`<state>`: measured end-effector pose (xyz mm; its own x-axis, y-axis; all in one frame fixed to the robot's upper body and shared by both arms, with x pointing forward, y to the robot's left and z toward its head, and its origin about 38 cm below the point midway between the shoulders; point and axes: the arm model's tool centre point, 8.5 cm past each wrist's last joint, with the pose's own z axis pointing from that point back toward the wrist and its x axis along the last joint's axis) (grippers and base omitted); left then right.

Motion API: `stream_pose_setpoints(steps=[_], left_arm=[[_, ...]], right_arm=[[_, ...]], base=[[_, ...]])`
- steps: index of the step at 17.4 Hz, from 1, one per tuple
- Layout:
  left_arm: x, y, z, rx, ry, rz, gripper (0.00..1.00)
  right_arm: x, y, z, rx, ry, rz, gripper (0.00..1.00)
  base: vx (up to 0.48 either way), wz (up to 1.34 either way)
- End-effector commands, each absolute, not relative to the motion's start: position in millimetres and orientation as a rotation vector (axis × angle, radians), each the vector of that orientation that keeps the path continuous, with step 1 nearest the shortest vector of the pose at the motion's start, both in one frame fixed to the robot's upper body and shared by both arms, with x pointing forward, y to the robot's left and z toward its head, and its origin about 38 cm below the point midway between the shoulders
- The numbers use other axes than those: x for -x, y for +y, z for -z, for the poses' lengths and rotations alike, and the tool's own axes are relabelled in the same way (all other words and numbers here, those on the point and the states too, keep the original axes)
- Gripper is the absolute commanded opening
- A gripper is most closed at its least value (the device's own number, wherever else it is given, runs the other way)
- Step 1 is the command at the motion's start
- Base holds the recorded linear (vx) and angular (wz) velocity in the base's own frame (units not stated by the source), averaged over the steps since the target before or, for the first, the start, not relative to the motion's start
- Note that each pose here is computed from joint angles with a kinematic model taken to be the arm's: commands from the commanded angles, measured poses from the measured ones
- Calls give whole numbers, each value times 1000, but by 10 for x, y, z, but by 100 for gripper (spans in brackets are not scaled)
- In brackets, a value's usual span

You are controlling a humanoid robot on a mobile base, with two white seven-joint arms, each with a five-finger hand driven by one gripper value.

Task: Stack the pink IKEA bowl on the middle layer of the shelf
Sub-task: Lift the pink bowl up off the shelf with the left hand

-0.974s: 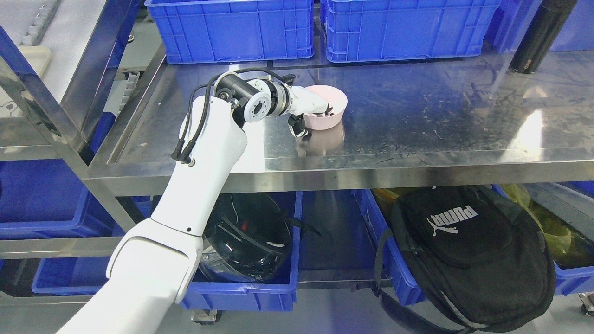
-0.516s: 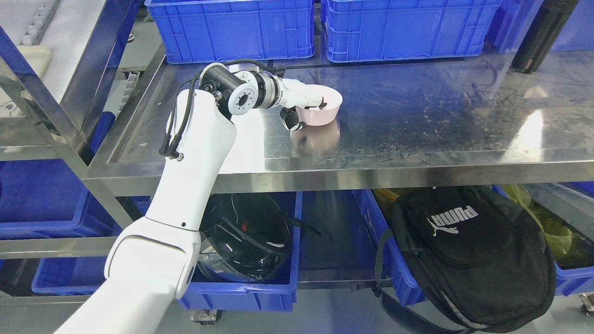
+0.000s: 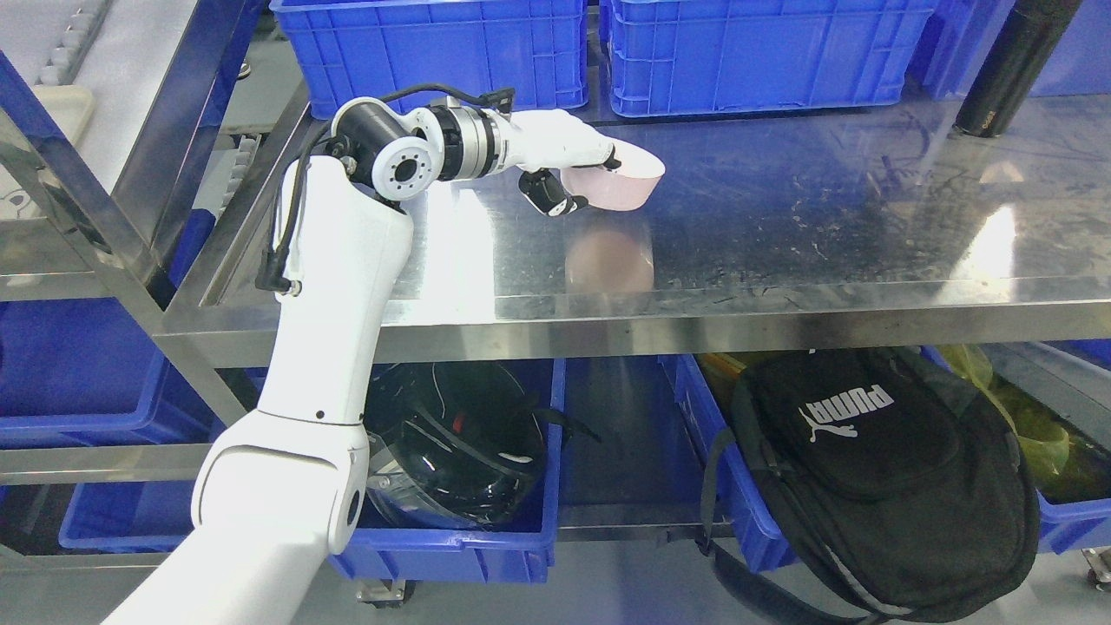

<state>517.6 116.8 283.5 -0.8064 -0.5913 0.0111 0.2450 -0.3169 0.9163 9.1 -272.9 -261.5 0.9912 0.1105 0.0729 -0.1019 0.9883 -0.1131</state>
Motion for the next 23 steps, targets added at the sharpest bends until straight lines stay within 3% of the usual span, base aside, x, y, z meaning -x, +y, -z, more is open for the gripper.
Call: stream_pose_setpoints(steps=[1, 11, 23], left_arm=[[-5018, 1621, -3163, -401, -1814, 1961, 0], [-4570, 1471, -2960, -177, -2069, 1875, 0], [-4389, 1413, -2681, -125, -2043, 1889, 0]], right_arm=[[-3, -2838, 2607, 125, -73, -108, 100], [-3, -2838, 2607, 125, -73, -108, 100], [-3, -2838, 2607, 125, -73, -108, 100]], base=[[0, 0], [0, 0], [0, -2]])
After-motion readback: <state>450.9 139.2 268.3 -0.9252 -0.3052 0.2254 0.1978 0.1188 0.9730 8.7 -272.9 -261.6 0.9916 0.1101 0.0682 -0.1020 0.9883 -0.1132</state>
